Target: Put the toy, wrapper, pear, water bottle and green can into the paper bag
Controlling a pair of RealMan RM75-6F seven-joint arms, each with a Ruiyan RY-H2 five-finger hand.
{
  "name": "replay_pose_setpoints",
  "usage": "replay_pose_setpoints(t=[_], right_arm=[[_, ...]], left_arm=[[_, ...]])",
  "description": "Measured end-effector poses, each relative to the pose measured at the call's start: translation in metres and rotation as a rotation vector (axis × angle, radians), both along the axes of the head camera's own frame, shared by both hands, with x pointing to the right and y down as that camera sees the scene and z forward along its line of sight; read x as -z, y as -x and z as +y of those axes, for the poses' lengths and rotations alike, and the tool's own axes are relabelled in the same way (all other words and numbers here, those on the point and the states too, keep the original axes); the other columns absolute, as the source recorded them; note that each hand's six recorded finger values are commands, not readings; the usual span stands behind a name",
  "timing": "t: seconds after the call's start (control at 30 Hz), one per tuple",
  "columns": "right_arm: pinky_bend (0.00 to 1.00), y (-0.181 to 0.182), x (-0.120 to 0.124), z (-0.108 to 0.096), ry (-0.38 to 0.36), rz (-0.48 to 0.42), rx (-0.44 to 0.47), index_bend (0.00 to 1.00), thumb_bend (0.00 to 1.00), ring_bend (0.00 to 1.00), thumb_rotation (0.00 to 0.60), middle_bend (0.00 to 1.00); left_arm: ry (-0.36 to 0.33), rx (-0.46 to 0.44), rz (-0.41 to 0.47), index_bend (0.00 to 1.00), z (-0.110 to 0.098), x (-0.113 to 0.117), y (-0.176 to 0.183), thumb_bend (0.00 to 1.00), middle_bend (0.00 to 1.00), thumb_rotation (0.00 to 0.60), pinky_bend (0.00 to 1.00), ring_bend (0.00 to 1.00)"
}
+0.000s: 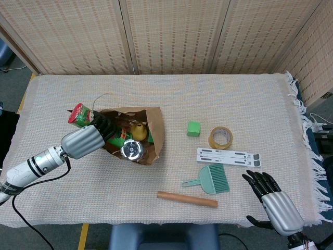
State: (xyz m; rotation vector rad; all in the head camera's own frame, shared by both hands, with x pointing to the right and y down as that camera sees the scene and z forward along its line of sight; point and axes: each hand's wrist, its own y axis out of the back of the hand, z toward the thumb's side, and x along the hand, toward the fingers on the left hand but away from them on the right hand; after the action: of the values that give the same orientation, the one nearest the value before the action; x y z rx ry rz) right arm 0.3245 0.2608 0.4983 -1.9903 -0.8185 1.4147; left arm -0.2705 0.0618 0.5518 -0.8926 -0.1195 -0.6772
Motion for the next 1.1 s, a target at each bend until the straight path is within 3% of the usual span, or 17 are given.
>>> replay_pose_setpoints(t=[0.33,0.77,0.87,0.93,1.1], right_arm=[[0.0,-0.003,-0.001,-0.003,0.001,0.004,-0.009,0.0,0.06,0.0,0.6,0.0],[0.0,-0.007,-0.006,-0.007,0.01,0.018,-0.027,0.0,0.06,0.0,0.6,0.0],[0.0,-0.008,-0.007,-0.008,0.011,0.022,-0.033,0.0,0.06,0.0,0.6,0.0],[0.0,-0.009,-0.007,-0.01,0.009,0.023,-0.038,0.0,0.06,0.0,0.6,0.0],[0.0,-0.012,-0.007,-0.011,0.011,0.029,-0.048,0.0,0.06,0.0,0.6,0.0]], left_arm=[[-0.011,0.003,0.032,0.45,-0.007,-0.013,-0.033,0.58,0.45,0.6,0.64,0.45],[-0.087,0.064,0.065,0.4,-0.036,-0.024,-0.065,0.57,0.41,0.6,0.59,0.41],[-0.089,0.082,0.07,0.3,-0.04,-0.028,-0.069,0.54,0.3,0.6,0.47,0.3],[-0.098,0.093,0.065,0.19,-0.042,-0.031,-0.072,0.49,0.19,0.6,0.37,0.18],[-0.117,0.133,0.071,0.01,-0.046,-0.035,-0.079,0.46,0.02,0.6,0.27,0.05]])
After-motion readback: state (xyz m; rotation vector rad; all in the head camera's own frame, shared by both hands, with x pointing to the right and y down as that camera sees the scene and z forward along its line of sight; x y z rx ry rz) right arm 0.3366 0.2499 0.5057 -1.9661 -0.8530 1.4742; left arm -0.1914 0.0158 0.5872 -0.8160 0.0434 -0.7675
